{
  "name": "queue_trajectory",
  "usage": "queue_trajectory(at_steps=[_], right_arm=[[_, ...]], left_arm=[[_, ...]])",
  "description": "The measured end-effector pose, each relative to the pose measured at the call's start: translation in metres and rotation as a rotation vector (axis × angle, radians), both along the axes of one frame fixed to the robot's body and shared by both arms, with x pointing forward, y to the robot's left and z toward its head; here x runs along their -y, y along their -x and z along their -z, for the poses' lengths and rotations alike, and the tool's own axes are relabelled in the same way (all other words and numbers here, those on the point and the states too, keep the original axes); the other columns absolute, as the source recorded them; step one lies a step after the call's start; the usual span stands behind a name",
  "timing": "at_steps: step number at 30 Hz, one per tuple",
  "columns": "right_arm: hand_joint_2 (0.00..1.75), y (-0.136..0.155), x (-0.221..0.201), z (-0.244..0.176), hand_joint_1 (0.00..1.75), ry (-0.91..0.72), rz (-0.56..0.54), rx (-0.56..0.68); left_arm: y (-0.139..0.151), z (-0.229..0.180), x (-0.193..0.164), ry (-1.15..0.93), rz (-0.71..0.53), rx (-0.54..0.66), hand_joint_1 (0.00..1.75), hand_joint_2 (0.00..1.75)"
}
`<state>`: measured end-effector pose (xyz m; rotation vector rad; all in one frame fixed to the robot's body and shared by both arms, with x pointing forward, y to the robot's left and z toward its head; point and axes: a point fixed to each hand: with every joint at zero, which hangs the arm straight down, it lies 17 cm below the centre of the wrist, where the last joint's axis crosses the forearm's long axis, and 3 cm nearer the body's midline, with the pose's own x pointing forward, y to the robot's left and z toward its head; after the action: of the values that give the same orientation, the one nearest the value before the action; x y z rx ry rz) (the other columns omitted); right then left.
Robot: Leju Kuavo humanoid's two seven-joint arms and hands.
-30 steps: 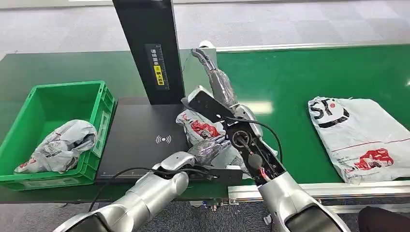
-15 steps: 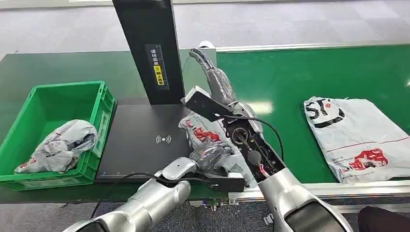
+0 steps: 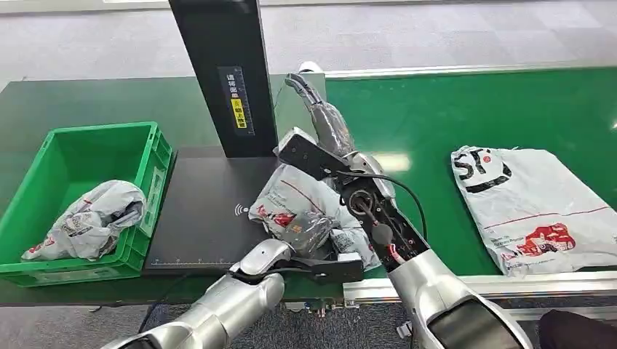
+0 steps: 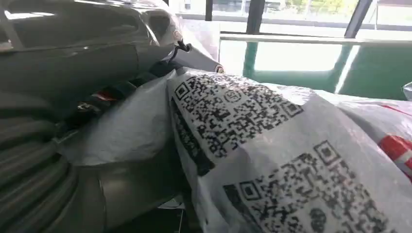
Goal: Moved the parcel from conveyor to table for the left to box.
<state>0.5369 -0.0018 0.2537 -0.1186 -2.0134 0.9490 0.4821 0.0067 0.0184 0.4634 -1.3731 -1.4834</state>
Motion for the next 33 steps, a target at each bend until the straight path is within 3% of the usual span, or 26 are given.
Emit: queue_trajectory(at_steps=[7, 21, 24, 28, 31, 33], right_arm=[[1.75, -0.002, 0.007, 0.003, 0.00, 0.006, 0.010, -0.002], [1.75, -0.003, 0.010, 0.004, 0.00, 0.010, 0.015, -0.002], [1.75, -0.003, 0.009, 0.008, 0.00, 0.017, 0.005, -0.024], [1.75, 0.010, -0.002, 0.023, 0.00, -0.053, -0.105, -0.158], [1.75, 0.023, -0.012, 0.028, 0.00, -0.155, -0.214, -0.276], [1.75, 0.032, -0.016, 0.032, 0.00, -0.233, -0.285, -0.362]], left_arm=[[-0.020, -0.049, -0.021, 0.252, -0.096, 0.225, 1.75, 1.75], [-0.029, -0.054, -0.050, 0.292, -0.163, 0.256, 1.75, 1.75], [-0.028, -0.088, -0.057, 0.329, -0.157, 0.440, 1.75, 1.75], [-0.019, -0.150, -0.073, 0.398, -0.078, 0.693, 1.75, 1.75], [-0.014, -0.186, -0.120, 0.479, -0.148, 0.835, 1.75, 1.75], [-0.009, -0.202, -0.161, 0.523, -0.263, 0.897, 1.75, 1.75]])
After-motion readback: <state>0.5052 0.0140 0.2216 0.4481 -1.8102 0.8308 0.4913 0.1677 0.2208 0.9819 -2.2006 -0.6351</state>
